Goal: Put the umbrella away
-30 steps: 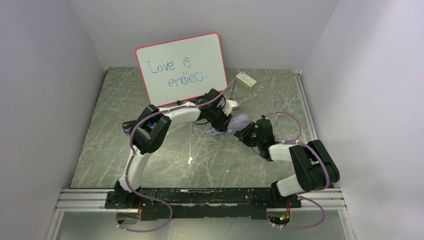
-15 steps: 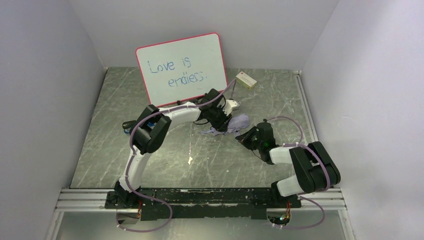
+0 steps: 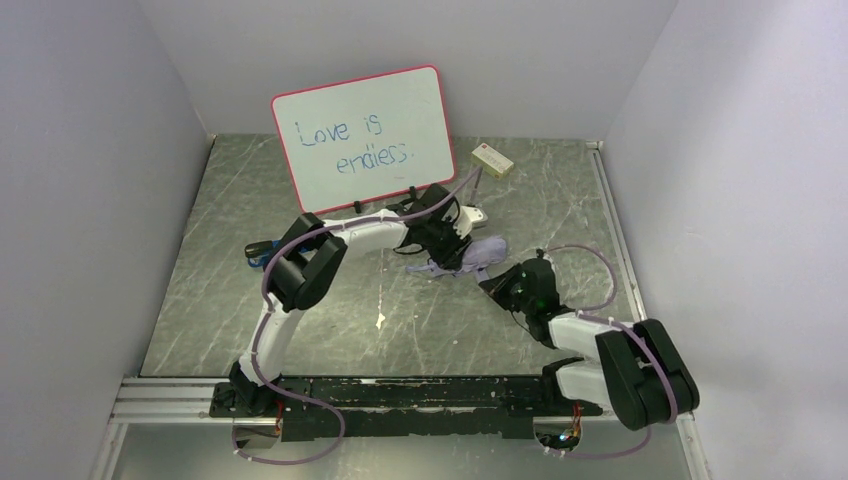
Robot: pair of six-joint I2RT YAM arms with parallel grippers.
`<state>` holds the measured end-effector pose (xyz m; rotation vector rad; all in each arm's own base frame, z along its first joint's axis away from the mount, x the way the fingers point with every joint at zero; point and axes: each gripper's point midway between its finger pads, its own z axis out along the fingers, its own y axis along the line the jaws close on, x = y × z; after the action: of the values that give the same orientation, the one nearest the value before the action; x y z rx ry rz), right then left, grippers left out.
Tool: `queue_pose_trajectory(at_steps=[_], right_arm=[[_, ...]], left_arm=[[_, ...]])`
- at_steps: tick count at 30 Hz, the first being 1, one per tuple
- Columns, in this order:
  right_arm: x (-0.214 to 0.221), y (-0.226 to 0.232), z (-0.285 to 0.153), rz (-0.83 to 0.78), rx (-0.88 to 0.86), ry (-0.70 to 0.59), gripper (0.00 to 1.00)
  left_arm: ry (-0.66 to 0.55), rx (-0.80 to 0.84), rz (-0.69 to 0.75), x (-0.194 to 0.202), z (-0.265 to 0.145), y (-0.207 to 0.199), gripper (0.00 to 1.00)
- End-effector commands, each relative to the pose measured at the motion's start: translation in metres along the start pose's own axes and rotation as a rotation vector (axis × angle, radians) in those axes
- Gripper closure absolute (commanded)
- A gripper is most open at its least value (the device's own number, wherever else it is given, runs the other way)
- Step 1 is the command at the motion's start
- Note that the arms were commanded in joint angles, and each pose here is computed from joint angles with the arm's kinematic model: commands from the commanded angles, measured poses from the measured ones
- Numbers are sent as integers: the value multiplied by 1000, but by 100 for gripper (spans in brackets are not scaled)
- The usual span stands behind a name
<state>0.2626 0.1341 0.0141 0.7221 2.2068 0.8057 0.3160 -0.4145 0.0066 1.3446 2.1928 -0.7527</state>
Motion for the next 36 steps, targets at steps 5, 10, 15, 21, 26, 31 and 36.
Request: queue_pose_trajectory(at_steps=[5, 10, 15, 21, 26, 31, 36], right_arm=[[15, -10, -21, -21, -1, 39, 100], [8, -5, -29, -20, -12, 5, 100], [11, -5, -33, -1, -15, 11, 100], [-19, 25, -35, 79, -126, -123, 100], [-45, 46, -34, 147, -185, -204, 100], [-56, 56, -26, 160, -199, -202, 100], [-67, 63, -23, 154, -215, -223, 100]], left_arm=[[486, -131, -161, 165, 11, 17, 95], [484, -173, -163, 163, 9, 23, 95], [481, -189, -154, 162, 6, 27, 95], [498, -193, -140, 166, 6, 28, 95], [508, -197, -129, 168, 5, 28, 95], [517, -195, -118, 170, 6, 26, 95], [532, -197, -102, 173, 7, 24, 95]])
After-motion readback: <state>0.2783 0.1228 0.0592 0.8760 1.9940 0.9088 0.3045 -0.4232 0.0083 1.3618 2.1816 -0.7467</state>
